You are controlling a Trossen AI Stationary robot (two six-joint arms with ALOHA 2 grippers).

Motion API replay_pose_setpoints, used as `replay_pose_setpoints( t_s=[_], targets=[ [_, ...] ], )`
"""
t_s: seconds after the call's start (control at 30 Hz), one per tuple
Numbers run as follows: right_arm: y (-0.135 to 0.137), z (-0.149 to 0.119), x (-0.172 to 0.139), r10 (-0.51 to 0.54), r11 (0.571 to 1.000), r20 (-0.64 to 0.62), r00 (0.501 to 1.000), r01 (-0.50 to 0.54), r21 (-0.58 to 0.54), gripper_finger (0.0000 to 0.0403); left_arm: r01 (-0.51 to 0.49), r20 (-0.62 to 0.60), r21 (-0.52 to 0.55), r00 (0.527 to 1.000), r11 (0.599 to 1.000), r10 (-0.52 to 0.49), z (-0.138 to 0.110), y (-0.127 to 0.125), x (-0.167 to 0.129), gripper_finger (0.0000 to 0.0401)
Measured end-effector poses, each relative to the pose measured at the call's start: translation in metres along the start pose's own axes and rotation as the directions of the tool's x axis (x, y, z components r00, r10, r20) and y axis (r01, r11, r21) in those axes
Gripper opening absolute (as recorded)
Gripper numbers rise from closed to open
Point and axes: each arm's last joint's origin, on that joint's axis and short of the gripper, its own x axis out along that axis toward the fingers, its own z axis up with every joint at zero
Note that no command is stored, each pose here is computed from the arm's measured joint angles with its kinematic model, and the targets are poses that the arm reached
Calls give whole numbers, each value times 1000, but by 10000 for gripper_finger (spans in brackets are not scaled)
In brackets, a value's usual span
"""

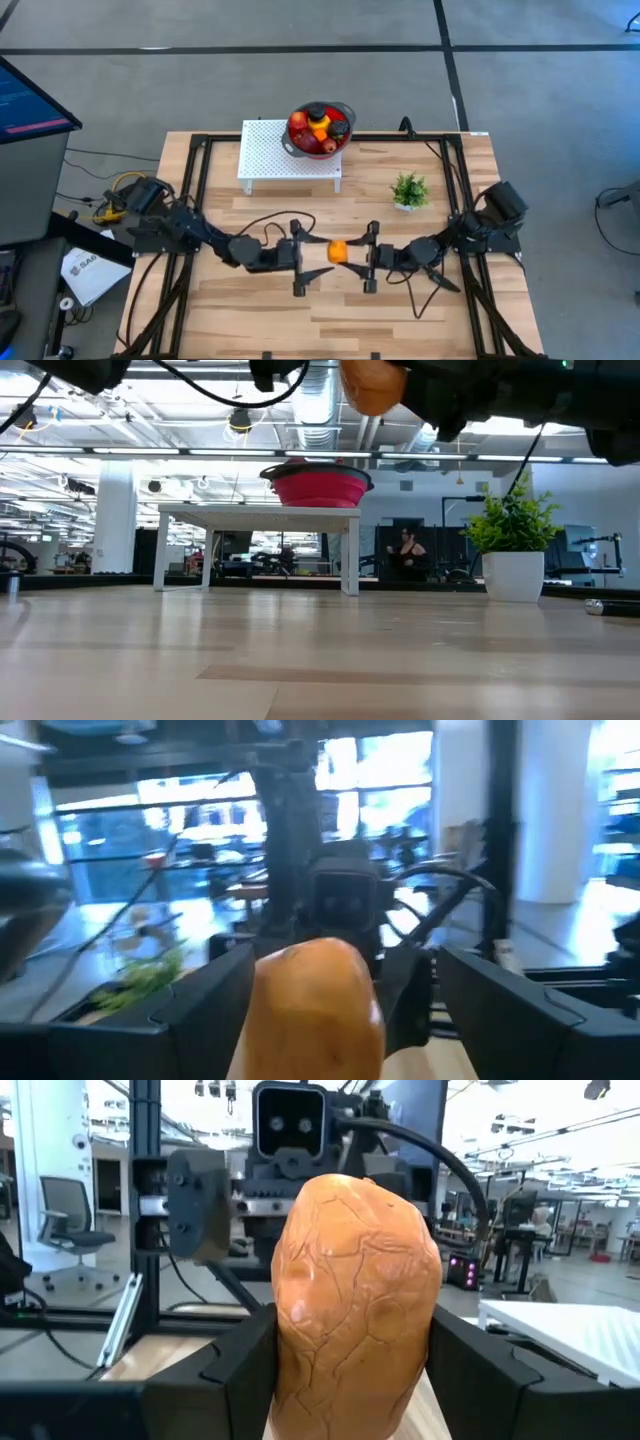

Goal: Pick & Place Fruit
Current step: Put the yellow mango into the red strainer bowl on the shelf

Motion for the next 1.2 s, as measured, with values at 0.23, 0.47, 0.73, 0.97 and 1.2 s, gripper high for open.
replay_pose_setpoints(
  t_s=[0.23, 0.47, 0.73, 0.97, 1.2],
  targets=[
    [3, 2, 4, 3, 1000, 10, 1000, -3, -7, 219, -20, -63, -112, 998, 994, 13, -10, 18, 10, 339],
    [2, 2, 4, 2, 1000, 9, 1000, -2, -6, 219, -20, -65, -130, 998, 991, 12, -11, 21, 11, 304],
    [1, -2, 5, -10, 1000, -32, 999, 11, 22, 227, 5, -75, -124, 997, 992, -14, -13, 20, 10, 190],
    [2, -21, 2, -13, 999, -220, 975, 4, -41, 289, 11, -47, -157, 999, 988, -19, -9, 20, 11, 201],
    [2, -31, -11, -49, 998, -457, 888, 62, 15, 316, -100, -101, -30, 990, 995, 97, 9, 19, 14, 216]
  ],
)
